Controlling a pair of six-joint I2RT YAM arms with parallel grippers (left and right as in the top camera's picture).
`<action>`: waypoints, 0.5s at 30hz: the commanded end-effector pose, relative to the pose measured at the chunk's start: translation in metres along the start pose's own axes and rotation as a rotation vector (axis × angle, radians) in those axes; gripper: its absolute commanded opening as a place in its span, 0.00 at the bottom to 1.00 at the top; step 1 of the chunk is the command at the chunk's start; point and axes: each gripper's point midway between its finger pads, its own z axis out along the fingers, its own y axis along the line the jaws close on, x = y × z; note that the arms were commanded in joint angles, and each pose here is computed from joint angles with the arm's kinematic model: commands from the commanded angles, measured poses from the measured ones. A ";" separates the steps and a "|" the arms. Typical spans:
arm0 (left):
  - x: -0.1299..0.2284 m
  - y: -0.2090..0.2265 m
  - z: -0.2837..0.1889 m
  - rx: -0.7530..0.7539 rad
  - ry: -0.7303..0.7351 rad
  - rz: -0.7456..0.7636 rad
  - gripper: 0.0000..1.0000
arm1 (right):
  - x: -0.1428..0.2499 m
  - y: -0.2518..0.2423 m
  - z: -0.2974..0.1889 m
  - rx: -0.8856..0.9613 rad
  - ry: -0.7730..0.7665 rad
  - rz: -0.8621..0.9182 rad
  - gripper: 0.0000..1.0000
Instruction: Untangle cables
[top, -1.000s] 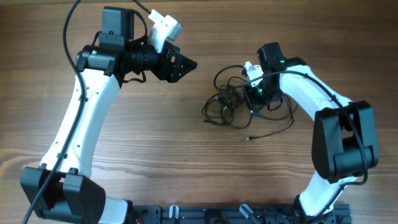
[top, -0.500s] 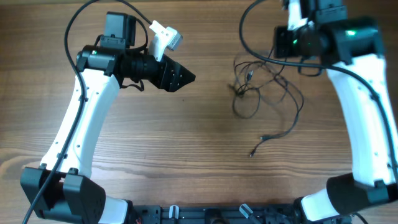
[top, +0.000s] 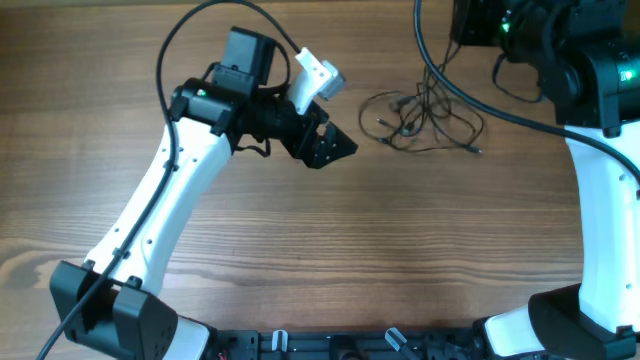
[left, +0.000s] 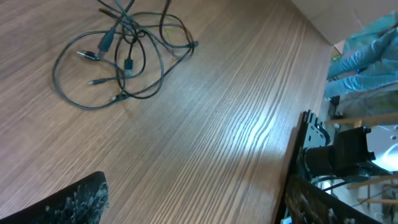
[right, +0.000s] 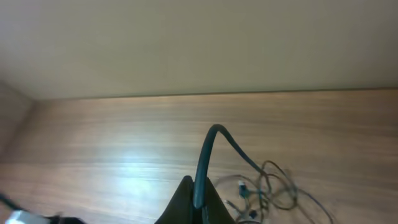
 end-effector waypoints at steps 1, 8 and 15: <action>0.007 0.008 0.014 0.015 0.032 -0.016 0.93 | -0.013 0.018 -0.020 -0.087 -0.037 0.026 0.04; 0.012 0.013 0.021 0.022 0.052 -0.003 0.93 | -0.014 0.069 -0.081 -0.355 -0.115 -0.305 0.04; 0.021 0.050 0.008 -0.130 0.085 0.009 0.89 | 0.001 0.072 -0.136 -0.361 -0.165 -0.479 0.04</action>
